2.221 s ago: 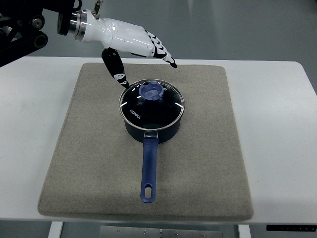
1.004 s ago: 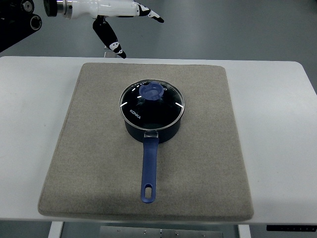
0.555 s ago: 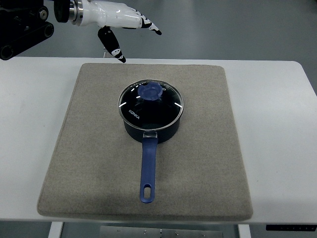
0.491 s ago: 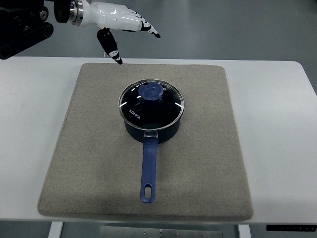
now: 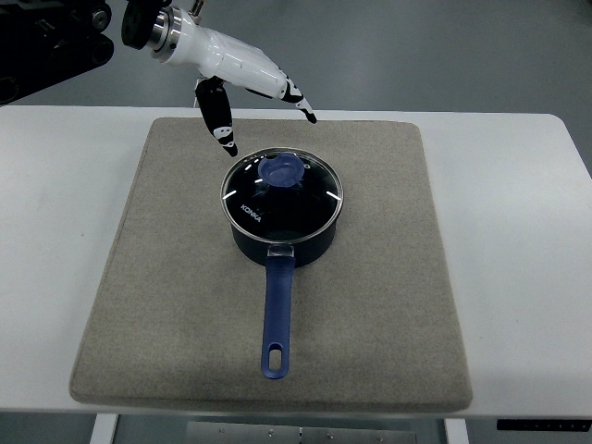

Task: Open pot lid and place left with left hand
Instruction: 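Lower the left hand onto the blue knob and close fingers around it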

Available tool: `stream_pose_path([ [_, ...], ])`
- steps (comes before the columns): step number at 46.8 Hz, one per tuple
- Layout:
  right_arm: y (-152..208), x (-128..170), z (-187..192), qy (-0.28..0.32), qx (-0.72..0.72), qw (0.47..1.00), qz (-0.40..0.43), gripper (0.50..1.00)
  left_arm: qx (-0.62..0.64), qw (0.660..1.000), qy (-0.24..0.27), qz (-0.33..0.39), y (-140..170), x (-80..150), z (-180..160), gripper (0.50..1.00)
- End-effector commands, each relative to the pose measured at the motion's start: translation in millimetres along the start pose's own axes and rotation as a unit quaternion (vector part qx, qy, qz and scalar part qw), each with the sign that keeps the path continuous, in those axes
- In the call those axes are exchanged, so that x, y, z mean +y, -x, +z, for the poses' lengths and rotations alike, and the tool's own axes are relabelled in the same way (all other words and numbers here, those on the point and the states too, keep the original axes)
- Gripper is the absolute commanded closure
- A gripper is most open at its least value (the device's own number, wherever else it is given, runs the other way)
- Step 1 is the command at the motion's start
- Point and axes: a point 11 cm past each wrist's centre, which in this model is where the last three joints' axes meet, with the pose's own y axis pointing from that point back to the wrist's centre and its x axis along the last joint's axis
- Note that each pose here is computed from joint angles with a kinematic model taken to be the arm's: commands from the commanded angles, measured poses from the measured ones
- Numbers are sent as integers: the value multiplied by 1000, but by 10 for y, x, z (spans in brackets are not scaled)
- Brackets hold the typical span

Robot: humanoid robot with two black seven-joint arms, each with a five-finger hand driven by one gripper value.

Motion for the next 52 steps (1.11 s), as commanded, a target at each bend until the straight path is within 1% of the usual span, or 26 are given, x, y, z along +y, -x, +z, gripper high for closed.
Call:
stream_pose_path([
  [1,2,0,0,0,0,1000,0,583,-2,1000,4,-4,0,-14,35,523],
  [12,2,0,0,0,0,1000,0,583,-6,999,26,-31,-25,-46,220,523],
  [20,-4,0,0,0,0,1000,0,583,-23,998,18,-51,-92,-13,259,514],
  [25,2,0,0,0,0,1000,0,583,-40,997,24,-65,-93,-116,337,514],
  [37,2,0,0,0,0,1000,0,583,-47,996,25,-69,-84,-141,352,514],
  [42,1,0,0,0,0,1000,0,583,-58,995,18,-79,-28,-155,324,514],
  [52,-4,0,0,0,0,1000,1,583,-60,995,18,-84,0,-137,323,514],
])
